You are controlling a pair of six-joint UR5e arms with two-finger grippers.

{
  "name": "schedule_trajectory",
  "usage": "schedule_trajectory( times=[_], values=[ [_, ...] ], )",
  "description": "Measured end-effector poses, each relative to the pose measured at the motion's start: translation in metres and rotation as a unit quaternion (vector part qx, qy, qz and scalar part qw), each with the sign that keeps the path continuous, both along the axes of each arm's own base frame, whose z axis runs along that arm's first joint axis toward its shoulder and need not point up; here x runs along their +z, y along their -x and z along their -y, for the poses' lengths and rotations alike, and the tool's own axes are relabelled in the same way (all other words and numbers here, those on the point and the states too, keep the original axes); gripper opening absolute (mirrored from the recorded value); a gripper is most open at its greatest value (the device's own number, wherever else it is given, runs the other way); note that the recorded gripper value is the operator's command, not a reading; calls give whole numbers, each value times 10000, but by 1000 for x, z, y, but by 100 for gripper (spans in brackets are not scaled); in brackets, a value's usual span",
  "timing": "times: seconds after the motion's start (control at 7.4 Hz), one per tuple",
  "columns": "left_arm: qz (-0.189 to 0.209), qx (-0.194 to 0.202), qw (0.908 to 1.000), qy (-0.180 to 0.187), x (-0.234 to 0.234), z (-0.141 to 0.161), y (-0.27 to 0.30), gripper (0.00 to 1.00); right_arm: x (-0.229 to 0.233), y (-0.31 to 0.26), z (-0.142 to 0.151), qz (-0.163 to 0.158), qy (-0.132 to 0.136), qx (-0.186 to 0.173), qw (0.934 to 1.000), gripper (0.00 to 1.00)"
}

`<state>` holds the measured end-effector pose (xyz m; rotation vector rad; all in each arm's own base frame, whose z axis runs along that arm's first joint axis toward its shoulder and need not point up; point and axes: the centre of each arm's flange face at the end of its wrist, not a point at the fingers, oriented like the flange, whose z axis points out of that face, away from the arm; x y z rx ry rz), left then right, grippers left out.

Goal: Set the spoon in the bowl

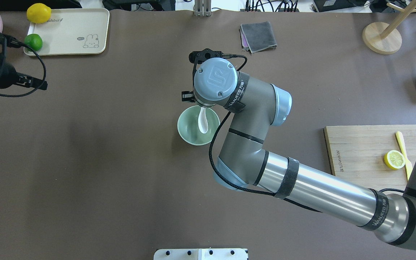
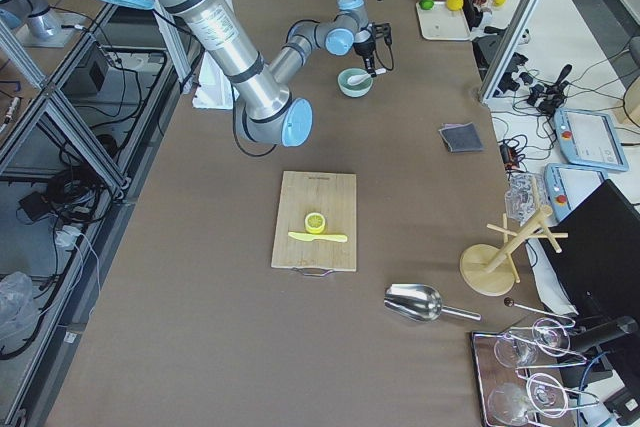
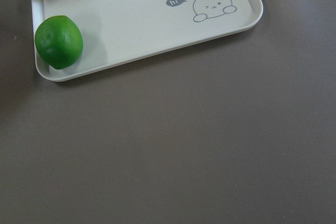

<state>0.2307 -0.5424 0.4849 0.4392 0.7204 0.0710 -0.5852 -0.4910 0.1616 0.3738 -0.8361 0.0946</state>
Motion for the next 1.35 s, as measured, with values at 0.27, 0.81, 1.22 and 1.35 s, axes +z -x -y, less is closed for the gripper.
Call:
schedule_trajectory(
  times=[0.27,0.81,1.22,1.35],
  values=[
    [-41,1,10000,-57,10,3,-2,98,0,5,-4,3,-21,-8,10000,100],
    [-110,14,9998,-134,8,5,-4,98,-24,-9,5,290,125,79,9995,100],
    [-446,246,9987,-36,-1,6,26,98,-26,-141,28,64,489,-351,9982,100],
    [-448,342,9984,-72,7,5,51,98,-5,-202,28,-159,474,-608,9969,100]
  ],
)
